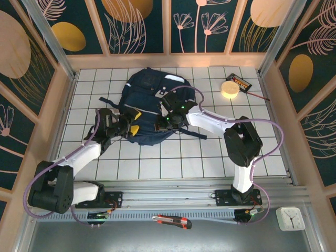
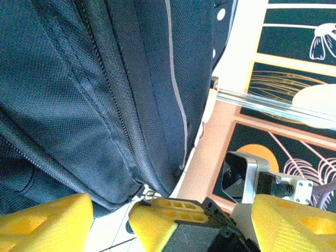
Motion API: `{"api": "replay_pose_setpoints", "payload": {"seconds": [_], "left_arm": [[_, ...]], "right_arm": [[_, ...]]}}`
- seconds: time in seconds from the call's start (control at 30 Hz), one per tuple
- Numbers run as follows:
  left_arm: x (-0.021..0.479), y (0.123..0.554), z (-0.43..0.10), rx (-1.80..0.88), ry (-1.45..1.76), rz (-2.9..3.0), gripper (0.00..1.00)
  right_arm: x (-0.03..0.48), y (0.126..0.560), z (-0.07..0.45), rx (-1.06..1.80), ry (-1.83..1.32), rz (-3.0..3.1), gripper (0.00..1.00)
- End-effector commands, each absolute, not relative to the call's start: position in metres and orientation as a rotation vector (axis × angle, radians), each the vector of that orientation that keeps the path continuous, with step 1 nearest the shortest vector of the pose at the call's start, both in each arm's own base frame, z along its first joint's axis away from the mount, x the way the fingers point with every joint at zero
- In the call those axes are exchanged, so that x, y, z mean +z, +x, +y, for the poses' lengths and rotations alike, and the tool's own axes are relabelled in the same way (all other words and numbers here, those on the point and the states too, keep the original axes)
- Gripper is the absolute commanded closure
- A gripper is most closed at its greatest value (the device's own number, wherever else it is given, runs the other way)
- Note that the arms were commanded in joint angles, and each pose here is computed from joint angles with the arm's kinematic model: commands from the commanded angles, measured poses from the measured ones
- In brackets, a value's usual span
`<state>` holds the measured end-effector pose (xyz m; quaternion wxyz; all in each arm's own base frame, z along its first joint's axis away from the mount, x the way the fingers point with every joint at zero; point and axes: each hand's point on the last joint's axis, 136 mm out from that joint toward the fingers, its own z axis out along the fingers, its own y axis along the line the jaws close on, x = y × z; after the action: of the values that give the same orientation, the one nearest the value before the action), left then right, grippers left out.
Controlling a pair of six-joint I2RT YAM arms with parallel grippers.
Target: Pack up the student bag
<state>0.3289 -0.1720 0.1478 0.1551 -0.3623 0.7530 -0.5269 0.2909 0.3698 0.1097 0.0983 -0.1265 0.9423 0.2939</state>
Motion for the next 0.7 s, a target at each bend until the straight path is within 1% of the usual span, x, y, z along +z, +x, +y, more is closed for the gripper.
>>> {"api": "replay_pose_setpoints", "payload": {"seconds": [0.0,0.03,0.13,0.33,0.67], "left_arm": [[0.164,0.337,-0.176,-1.555,-1.083,2.125,0.24],[0.162,0.338,-0.178,-1.556,-1.086,2.135,0.26],[0.157,0.339,-0.183,-1.571,-1.096,2.147,0.28],[0.151,0.345,-0.201,-1.580,-1.050,2.222,0.29],[0.136,0.355,-0.213,-1.572,-1.048,2.272,0.31]], "right_arm": [[0.117,0.290,0.382,0.903,-0.388,2.778,1.00],[0.119,0.290,0.383,0.907,-0.388,2.773,1.00],[0.120,0.291,0.385,0.909,-0.387,2.771,1.00],[0.123,0.293,0.389,0.906,-0.391,2.765,1.00],[0.122,0.294,0.395,0.904,-0.396,2.768,1.00]]}}
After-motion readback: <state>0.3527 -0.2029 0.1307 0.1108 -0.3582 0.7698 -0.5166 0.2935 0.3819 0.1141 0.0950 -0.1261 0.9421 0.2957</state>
